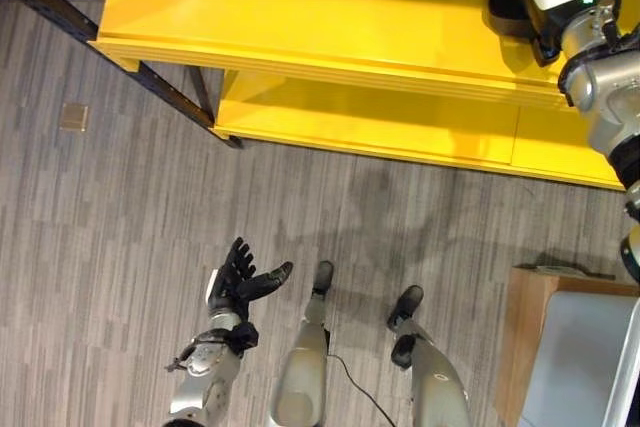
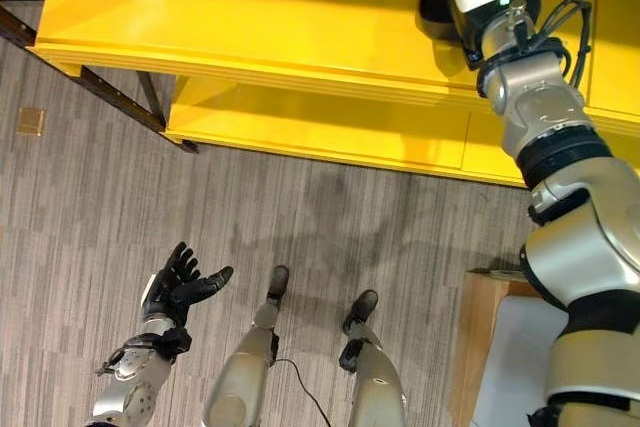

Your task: Move parts from the plastic box to the shelf.

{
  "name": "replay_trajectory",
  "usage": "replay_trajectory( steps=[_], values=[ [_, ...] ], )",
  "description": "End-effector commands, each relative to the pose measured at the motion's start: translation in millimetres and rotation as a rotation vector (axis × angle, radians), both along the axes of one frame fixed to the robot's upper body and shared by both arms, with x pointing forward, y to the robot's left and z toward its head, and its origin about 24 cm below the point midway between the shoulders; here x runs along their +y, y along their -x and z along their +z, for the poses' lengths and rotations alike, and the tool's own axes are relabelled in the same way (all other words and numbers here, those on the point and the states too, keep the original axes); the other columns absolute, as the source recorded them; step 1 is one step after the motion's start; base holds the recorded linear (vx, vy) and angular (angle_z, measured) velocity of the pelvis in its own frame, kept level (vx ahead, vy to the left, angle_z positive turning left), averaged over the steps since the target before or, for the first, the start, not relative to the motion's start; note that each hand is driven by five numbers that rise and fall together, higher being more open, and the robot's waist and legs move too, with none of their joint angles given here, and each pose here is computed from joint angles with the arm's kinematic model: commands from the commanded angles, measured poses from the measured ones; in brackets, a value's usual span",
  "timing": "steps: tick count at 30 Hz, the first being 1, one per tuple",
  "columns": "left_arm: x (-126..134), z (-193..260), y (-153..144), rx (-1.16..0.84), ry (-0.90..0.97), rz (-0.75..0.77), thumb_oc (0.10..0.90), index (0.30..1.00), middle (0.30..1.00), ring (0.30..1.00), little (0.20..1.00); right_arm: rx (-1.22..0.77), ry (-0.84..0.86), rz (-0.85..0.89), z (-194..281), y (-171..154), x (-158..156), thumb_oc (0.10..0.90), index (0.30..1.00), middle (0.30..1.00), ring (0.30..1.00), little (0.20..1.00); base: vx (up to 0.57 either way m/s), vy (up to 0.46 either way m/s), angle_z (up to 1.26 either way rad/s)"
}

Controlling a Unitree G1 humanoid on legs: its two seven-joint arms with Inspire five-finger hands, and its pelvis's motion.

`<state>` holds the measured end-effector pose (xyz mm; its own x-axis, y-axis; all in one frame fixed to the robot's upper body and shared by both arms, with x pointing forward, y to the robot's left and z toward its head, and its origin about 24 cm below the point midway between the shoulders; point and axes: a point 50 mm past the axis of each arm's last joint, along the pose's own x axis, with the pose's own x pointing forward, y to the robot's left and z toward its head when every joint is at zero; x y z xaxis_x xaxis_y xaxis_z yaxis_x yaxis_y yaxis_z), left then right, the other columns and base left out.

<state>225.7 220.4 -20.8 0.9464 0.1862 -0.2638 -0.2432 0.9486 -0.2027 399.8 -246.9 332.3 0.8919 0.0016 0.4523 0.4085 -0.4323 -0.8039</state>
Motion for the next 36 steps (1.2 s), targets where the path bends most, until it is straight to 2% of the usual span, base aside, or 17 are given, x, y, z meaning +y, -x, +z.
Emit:
replay_trajectory(
  steps=[1, 8, 9, 10, 11, 36],
  values=[
    [1, 31, -7, -0.162, -0.030, -0.052, 0.900, 1.000, 1.000, 1.000, 1.000, -0.281, 0.050, -0.036, 83, 31, -8, 0.400, 0.300, 0.300, 0.300, 0.300, 0.01, -0.001, 0.08],
    [1, 33, -8, -0.172, -0.040, -0.054, 0.900, 1.000, 1.000, 1.000, 1.000, -0.295, 0.039, -0.058, 87, 34, -15, 0.400, 0.300, 0.300, 0.300, 0.300, 0.01, 0.000, 0.05],
    [2, 33, -8, -0.169, -0.040, -0.052, 0.900, 1.000, 1.000, 1.000, 1.000, -0.291, 0.044, -0.060, 87, 34, -14, 0.422, 0.330, 0.330, 0.330, 0.330, 0.00, 0.000, 0.00],
    [2, 32, -9, -0.167, -0.038, -0.049, 0.900, 1.000, 1.000, 1.000, 1.000, -0.284, 0.051, -0.063, 86, 33, -14, 0.586, 0.561, 0.561, 0.561, 0.561, 0.00, 0.000, 0.00],
    [2, 32, -9, -0.167, -0.037, -0.048, 0.900, 1.000, 1.000, 1.000, 1.000, -0.280, 0.057, -0.064, 85, 33, -13, 0.900, 1.000, 1.000, 1.000, 1.000, 0.00, 0.000, 0.00],
    [7, 30, -8, -0.153, -0.042, -0.049, 0.900, 1.000, 1.000, 1.000, 1.000, -0.185, 0.051, -0.081, 73, 26, -13, 0.900, 1.000, 1.000, 1.000, 1.000, 0.00, 0.015, -0.01]
  ],
)
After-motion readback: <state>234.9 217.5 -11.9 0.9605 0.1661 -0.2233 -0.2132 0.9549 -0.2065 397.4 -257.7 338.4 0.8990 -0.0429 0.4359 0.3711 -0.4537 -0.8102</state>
